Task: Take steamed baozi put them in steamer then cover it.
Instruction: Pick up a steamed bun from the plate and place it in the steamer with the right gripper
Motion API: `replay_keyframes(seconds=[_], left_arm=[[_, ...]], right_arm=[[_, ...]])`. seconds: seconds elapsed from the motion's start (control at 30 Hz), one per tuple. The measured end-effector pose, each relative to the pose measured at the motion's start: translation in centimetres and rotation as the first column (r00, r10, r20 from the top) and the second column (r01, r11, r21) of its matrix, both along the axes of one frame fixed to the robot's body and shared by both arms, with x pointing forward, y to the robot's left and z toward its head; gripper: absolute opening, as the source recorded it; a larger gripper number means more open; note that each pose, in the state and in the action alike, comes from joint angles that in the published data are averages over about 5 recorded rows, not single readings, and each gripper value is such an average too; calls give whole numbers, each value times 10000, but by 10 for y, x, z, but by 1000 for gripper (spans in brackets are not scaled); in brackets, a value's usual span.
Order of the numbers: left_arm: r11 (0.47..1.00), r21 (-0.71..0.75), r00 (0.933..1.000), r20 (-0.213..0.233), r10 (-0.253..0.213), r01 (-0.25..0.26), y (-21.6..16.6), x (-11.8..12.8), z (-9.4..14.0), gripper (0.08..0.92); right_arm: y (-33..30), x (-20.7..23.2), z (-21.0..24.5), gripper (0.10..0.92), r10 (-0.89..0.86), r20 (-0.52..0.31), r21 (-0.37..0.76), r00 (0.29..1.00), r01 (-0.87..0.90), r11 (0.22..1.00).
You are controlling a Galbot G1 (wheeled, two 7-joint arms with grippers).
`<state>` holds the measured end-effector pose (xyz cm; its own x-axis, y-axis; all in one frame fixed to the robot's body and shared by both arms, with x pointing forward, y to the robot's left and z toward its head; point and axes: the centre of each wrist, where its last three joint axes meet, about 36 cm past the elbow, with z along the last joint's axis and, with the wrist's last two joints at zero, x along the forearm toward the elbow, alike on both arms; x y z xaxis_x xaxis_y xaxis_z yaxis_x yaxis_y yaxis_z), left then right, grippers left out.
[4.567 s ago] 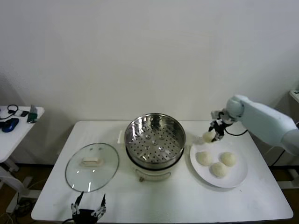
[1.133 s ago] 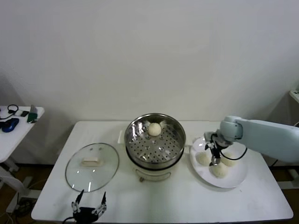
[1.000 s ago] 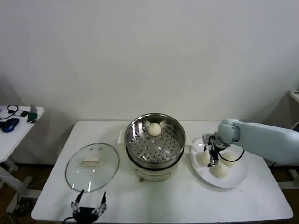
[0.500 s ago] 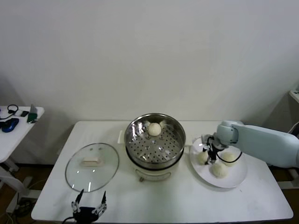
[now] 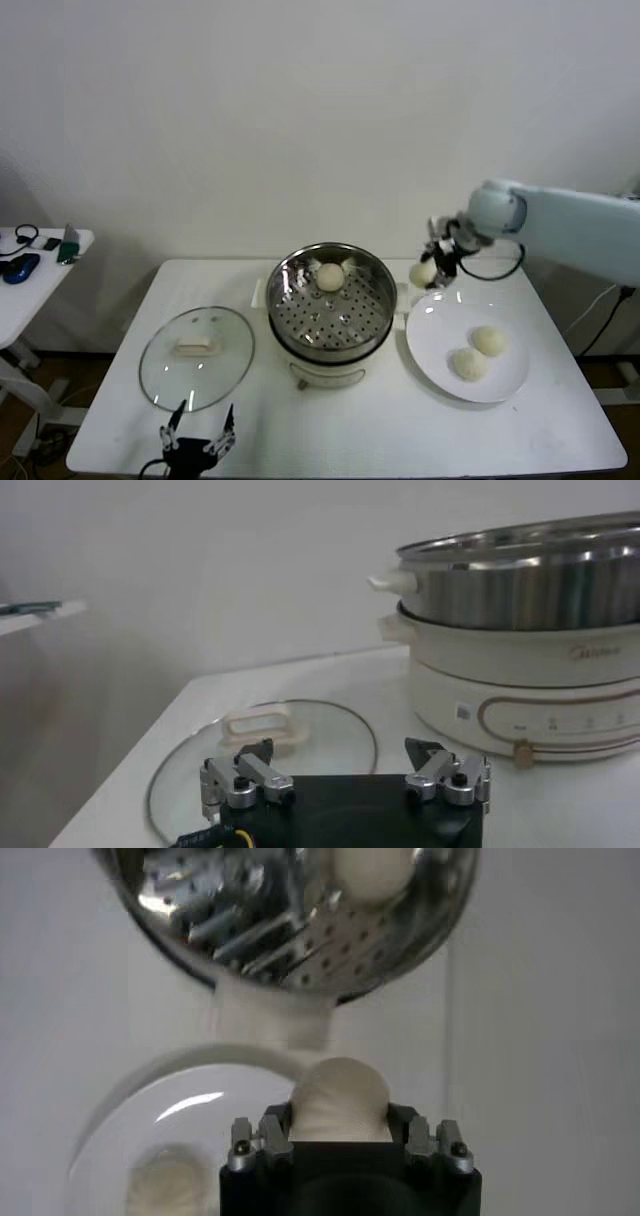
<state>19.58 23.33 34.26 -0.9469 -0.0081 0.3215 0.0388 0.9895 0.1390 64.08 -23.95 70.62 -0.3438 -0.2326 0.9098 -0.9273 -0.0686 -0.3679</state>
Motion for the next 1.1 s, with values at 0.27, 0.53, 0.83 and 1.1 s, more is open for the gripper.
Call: replay_keyframes(seconds=[0.27, 0.53, 0.83, 1.1], left_arm=[[10000, 22, 10000, 82, -26, 26, 2, 0, 4, 823], [10000, 29, 9999, 110, 59, -59, 6, 0, 7, 823], [10000, 31, 9999, 104, 78, -79, 6, 0, 6, 823], [10000, -3, 9999, 104, 53, -53, 4, 1, 7, 823]], right_arm=[[87, -30, 31, 636, 766, 332, 449, 9965, -781, 9959], [148, -45, -24, 636, 1047, 90, 42, 9945, -1047, 9945], [189, -51, -96, 636, 1074, 15, -275, 9942, -1073, 9938], [205, -51, -133, 651, 955, 264, -321, 9951, -947, 9950]])
